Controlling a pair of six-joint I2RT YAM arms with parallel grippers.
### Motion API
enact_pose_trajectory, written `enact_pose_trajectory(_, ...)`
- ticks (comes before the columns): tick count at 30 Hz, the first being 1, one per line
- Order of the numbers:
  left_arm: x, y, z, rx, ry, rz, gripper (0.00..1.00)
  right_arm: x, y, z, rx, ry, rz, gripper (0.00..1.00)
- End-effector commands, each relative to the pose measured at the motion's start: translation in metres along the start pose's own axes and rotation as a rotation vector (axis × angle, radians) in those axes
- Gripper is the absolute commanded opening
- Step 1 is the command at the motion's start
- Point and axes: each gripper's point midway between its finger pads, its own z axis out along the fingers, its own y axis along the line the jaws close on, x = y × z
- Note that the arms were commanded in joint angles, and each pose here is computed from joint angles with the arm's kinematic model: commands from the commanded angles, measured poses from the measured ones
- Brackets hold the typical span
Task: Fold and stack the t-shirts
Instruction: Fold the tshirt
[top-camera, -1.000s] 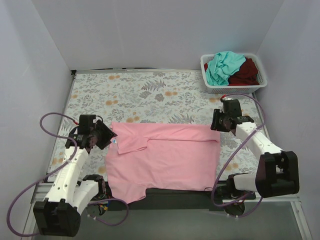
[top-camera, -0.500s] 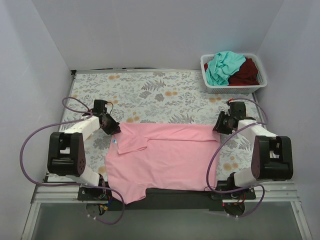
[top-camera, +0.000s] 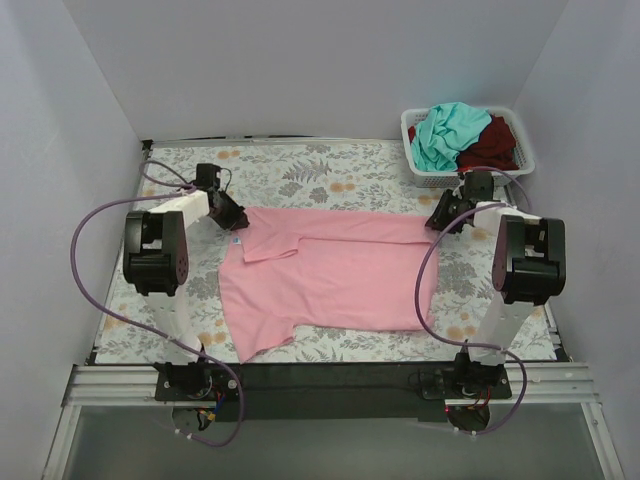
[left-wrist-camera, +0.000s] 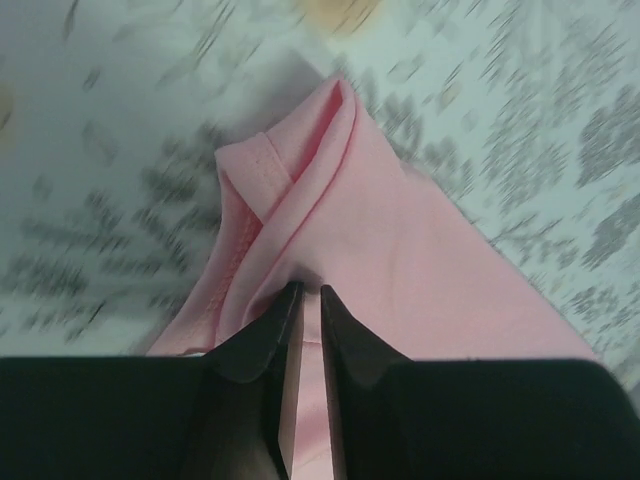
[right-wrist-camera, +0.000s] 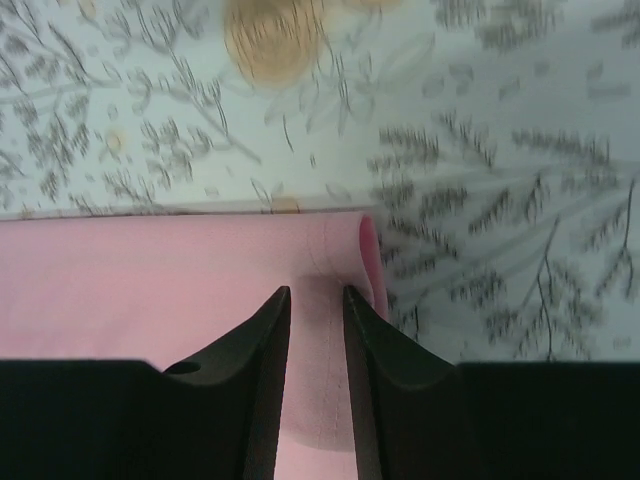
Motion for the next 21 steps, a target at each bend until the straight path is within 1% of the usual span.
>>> enact_pose_trajectory(1,-0.018,0.009,0.03,-0.078,-0.005,0.008,0.14,-0.004,-0.022,0.028,0.07,0.051,-0.012,0.35)
enact_pose_trajectory(2,-0.026,0.001,0.03,-0.061,-0.015,0.015,0.16,-0.025,-0.013,0.028,0.052,0.017,-0.028,0.35)
enact_pose_trajectory(4,-0.042,-0.017,0.022,-0.025,-0.054,0.034,0.21,-0.039,-0.005,0.028,0.027,0.005,-0.042,0.36)
enact_pose_trajectory(5,-0.046,-0.02,0.018,-0.019,-0.067,0.041,0.23,-0.048,0.001,0.024,0.013,-0.012,-0.049,0.38)
enact_pose_trajectory(6,-0.053,-0.029,0.004,0.003,-0.1,0.06,0.28,-0.051,0.004,0.02,0.003,-0.017,-0.053,0.39)
enact_pose_trajectory(7,-0.055,-0.031,-0.002,0.011,-0.113,0.067,0.31,-0.057,0.013,0.01,-0.02,-0.036,-0.062,0.39)
enact_pose_trajectory(9,-0.056,-0.036,-0.019,0.032,-0.138,0.084,0.36,-0.051,0.017,-0.001,-0.028,-0.034,-0.067,0.41)
enact_pose_trajectory(10,-0.057,-0.039,-0.039,0.051,-0.167,0.101,0.41,-0.053,0.025,-0.015,-0.042,-0.057,-0.078,0.43)
enact_pose_trajectory(11,-0.054,-0.037,-0.047,0.054,-0.175,0.108,0.42,-0.049,0.026,-0.023,-0.041,-0.057,-0.08,0.44)
enact_pose_trajectory(12,-0.049,-0.039,-0.055,0.062,-0.183,0.119,0.44,-0.029,0.02,-0.026,-0.028,-0.024,-0.067,0.44)
enact_pose_trajectory(13,-0.041,-0.034,-0.072,0.066,-0.202,0.132,0.45,-0.029,0.026,-0.043,-0.038,-0.053,-0.072,0.45)
enact_pose_trajectory(14,-0.031,-0.034,-0.078,0.073,-0.202,0.15,0.45,-0.021,0.027,-0.049,-0.041,-0.052,-0.062,0.45)
enact_pose_trajectory(15,-0.024,-0.032,-0.086,0.073,-0.202,0.164,0.47,0.006,0.02,-0.05,-0.034,-0.006,-0.037,0.45)
enact_pose_trajectory(16,-0.006,-0.016,-0.083,0.043,-0.172,0.171,0.47,0.009,0.028,-0.064,-0.066,-0.028,-0.036,0.45)
enact_pose_trajectory(17,0.0,-0.016,-0.099,0.063,-0.186,0.185,0.47,0.021,0.028,-0.068,-0.077,-0.012,-0.012,0.45)
enact_pose_trajectory(18,0.016,-0.009,-0.101,0.054,-0.154,0.198,0.47,0.03,0.029,-0.072,-0.087,-0.005,0.0,0.44)
enact_pose_trajectory(19,0.026,-0.003,-0.104,0.05,-0.141,0.208,0.47,0.048,0.025,-0.08,-0.089,0.007,0.01,0.44)
enact_pose_trajectory(21,0.053,0.012,-0.114,0.044,-0.118,0.243,0.47,0.06,0.021,-0.089,-0.07,0.004,0.029,0.44)
